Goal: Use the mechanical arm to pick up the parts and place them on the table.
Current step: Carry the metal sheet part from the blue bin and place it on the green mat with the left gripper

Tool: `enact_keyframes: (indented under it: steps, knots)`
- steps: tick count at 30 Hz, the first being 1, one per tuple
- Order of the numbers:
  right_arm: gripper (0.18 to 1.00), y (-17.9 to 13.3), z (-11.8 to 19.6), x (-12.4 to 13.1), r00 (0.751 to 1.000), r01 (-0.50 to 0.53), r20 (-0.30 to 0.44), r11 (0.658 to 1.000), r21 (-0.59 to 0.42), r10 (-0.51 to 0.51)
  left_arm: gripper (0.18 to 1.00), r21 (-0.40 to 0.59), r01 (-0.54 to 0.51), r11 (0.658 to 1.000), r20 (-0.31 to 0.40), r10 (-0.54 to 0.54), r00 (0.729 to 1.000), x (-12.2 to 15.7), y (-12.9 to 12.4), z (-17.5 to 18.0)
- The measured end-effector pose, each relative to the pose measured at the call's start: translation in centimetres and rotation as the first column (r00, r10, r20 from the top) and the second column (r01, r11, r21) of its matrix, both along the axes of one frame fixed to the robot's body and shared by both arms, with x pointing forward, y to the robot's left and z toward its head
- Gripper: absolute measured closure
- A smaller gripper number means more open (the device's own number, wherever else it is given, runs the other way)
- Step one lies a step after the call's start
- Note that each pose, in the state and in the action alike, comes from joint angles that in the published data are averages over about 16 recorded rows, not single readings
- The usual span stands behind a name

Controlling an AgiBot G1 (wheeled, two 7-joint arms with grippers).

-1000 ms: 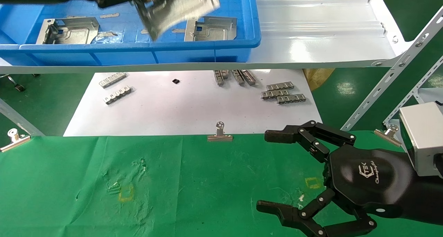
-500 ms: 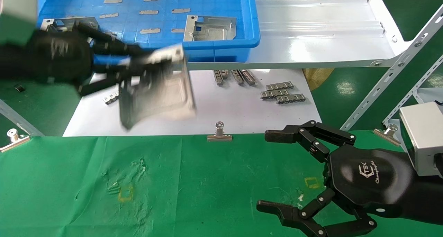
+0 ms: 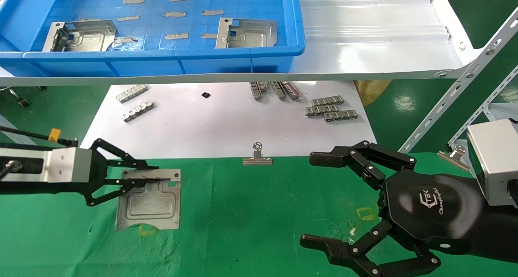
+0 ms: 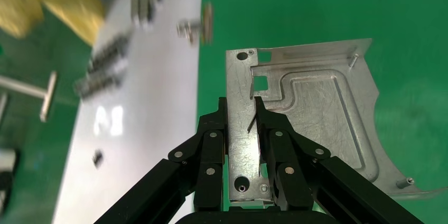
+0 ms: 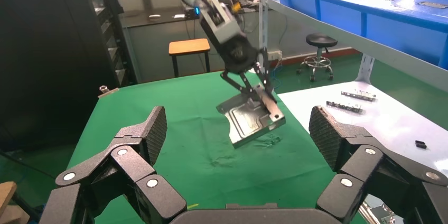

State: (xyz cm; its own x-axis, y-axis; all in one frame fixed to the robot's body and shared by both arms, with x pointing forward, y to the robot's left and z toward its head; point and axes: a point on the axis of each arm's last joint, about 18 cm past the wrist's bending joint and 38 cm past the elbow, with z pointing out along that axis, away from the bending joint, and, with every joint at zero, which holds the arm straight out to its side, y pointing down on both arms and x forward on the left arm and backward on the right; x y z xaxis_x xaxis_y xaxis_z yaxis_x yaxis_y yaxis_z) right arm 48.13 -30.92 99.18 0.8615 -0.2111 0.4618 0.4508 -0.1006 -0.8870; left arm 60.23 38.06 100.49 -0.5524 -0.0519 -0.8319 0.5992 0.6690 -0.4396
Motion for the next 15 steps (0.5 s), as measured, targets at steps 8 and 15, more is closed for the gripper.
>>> enact_keyframes:
  steps: [8,15]
  knots:
    - [0.178,0.0,0.0,0.0,1.0,0.0,0.0,1.0,0.0,0.0,0.914,0.051,-0.044,0.998,-0.048,0.047,0.998,1.4,1.5,-3.8]
    - [0.178,0.0,0.0,0.0,1.0,0.0,0.0,1.0,0.0,0.0,0.912,0.076,-0.066,0.995,-0.064,0.071,0.995,2.3,1.6,-5.1]
